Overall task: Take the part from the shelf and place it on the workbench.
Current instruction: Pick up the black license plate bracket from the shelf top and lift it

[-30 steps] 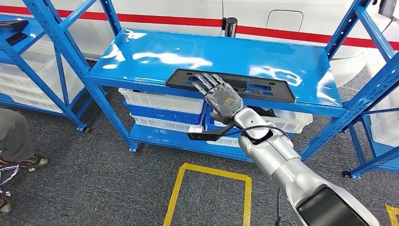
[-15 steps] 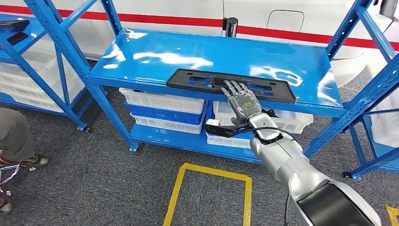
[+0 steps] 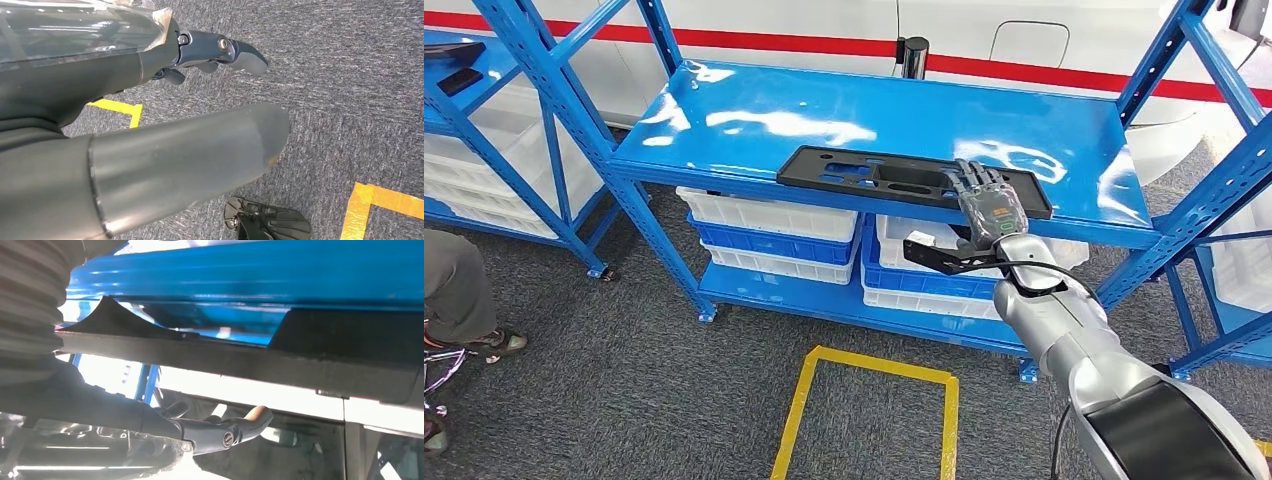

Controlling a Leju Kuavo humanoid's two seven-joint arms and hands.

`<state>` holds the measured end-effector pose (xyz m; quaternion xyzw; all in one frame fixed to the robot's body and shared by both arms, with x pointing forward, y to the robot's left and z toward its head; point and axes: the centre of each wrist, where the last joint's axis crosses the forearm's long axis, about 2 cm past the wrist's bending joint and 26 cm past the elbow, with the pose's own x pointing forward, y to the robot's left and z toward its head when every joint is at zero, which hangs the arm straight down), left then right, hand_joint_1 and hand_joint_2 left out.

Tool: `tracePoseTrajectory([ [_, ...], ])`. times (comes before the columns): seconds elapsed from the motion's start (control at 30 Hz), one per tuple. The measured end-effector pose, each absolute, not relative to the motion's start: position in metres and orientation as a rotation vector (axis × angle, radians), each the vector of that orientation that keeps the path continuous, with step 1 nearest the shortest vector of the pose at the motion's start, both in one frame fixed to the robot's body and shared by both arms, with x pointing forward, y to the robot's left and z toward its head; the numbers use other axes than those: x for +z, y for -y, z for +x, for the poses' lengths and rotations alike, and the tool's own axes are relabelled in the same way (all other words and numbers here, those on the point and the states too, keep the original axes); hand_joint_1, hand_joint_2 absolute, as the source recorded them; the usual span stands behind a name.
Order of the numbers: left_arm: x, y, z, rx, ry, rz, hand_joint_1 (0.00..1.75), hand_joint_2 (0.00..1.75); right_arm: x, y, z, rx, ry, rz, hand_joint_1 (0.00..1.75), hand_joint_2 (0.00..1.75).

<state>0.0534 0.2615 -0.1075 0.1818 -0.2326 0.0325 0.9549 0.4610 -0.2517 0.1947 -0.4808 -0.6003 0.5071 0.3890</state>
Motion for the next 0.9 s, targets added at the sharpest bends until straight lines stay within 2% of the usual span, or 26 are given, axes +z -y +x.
tracePoseTrajectory([
  [0.9,-0.108,-0.262,0.054,0.063,0.500,0.345,0.00,0.00,0.206,0.256,0.466,1.242,1.585,-1.266,0.00,1.75],
])
